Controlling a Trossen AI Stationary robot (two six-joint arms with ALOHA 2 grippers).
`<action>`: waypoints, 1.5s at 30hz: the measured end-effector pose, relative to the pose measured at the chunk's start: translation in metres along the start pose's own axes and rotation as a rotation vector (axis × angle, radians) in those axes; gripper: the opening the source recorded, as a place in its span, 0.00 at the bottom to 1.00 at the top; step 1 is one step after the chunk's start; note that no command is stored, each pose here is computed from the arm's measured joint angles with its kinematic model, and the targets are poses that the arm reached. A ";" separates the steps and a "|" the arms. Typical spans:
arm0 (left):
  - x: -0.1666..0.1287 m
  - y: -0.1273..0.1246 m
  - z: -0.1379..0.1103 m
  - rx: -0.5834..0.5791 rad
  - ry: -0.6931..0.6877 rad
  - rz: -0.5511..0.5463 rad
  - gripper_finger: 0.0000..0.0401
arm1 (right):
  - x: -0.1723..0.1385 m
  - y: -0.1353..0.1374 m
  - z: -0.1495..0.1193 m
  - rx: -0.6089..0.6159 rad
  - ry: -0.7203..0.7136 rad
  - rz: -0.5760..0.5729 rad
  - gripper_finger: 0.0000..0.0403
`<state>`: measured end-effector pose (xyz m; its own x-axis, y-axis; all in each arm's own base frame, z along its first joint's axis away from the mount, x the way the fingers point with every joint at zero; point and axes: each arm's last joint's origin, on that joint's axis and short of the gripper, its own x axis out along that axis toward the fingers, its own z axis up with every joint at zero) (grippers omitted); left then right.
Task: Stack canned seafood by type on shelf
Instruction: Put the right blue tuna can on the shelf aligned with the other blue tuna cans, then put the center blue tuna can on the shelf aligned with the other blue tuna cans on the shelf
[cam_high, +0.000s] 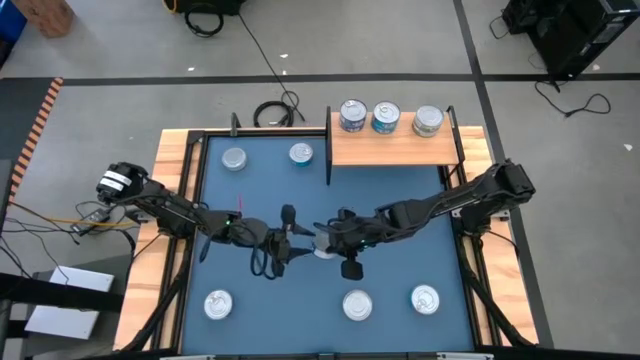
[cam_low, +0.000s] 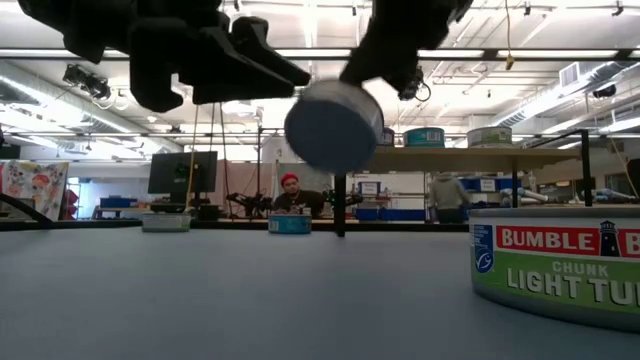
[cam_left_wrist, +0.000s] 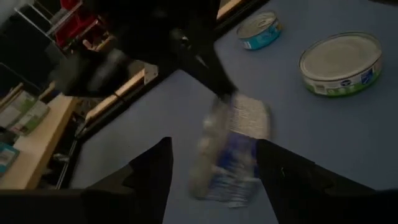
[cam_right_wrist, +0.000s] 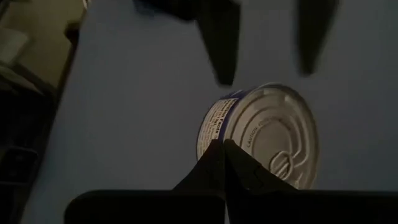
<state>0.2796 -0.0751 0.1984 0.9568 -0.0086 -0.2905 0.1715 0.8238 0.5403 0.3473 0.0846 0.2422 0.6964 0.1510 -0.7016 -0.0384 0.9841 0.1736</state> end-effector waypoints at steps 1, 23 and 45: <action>0.000 0.000 0.000 -0.006 0.004 -0.002 0.58 | 0.005 0.000 -0.002 -0.001 0.014 0.002 0.00; 0.018 -0.024 -0.028 -0.037 0.137 -0.149 0.55 | 0.017 -0.005 -0.016 0.074 0.107 -0.150 0.37; 0.031 -0.022 -0.036 -0.063 0.097 -0.099 0.21 | 0.037 -0.020 -0.080 0.189 0.292 -0.229 0.02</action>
<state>0.2974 -0.0735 0.1490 0.9082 -0.0389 -0.4168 0.2458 0.8555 0.4558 0.3169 0.0779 0.1576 0.4376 -0.0222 -0.8989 0.2452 0.9648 0.0955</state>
